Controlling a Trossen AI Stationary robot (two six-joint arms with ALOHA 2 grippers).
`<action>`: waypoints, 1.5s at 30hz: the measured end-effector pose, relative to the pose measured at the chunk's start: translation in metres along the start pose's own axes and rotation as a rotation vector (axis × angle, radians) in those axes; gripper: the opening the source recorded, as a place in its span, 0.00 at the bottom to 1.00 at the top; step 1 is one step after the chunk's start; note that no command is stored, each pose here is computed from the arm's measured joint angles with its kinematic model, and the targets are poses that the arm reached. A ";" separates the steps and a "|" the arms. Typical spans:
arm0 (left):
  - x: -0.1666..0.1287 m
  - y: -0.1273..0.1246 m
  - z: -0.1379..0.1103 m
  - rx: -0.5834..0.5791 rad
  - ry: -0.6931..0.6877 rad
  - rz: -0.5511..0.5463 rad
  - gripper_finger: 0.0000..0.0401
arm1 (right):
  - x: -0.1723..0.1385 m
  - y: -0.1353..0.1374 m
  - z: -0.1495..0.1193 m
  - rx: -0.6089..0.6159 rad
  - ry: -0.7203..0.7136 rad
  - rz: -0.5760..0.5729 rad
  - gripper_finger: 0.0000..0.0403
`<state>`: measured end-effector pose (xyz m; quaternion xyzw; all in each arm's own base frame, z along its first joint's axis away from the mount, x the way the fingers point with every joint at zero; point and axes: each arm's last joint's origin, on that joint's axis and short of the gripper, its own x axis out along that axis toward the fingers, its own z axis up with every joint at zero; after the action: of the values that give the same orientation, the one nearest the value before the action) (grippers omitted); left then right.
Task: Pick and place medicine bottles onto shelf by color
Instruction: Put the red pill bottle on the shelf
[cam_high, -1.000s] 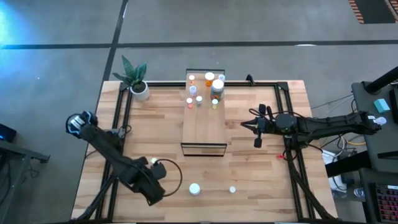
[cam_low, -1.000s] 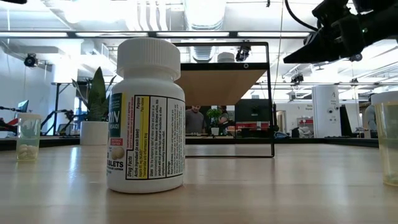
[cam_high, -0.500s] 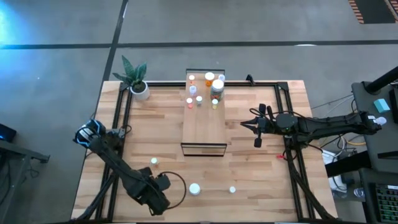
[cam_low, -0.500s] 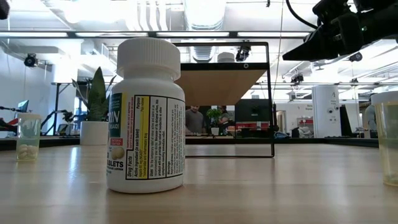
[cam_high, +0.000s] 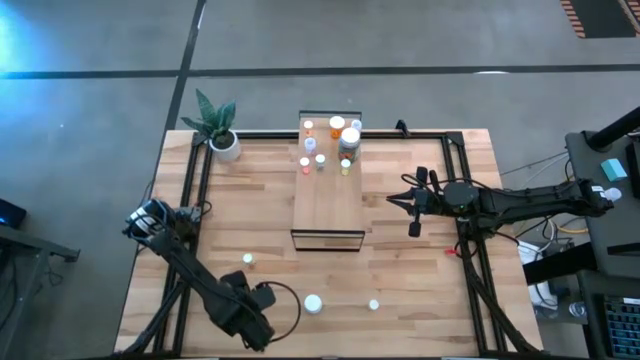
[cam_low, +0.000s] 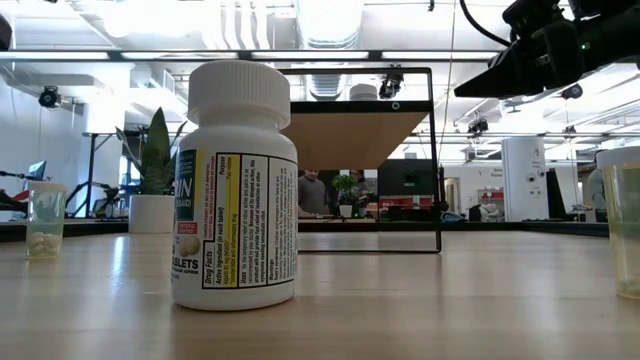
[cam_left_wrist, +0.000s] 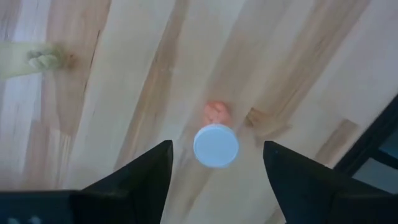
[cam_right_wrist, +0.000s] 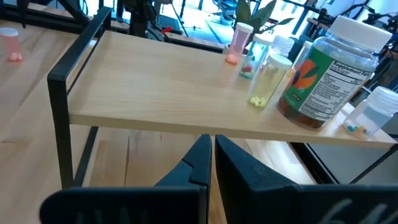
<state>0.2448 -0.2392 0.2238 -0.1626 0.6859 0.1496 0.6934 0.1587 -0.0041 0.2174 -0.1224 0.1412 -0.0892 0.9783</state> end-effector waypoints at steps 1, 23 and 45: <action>0.002 0.000 -0.001 0.003 -0.004 0.006 0.58 | 0.000 0.000 0.000 0.000 0.000 0.000 0.03; 0.020 0.000 -0.003 0.007 0.011 0.013 0.45 | 0.000 0.000 0.000 0.000 0.001 0.000 0.03; -0.076 0.075 0.049 0.016 -0.070 -0.158 0.22 | 0.000 0.000 0.000 0.008 0.000 0.000 0.03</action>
<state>0.2557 -0.1488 0.2987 -0.2054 0.6473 0.0949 0.7279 0.1588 -0.0041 0.2174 -0.1184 0.1407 -0.0900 0.9788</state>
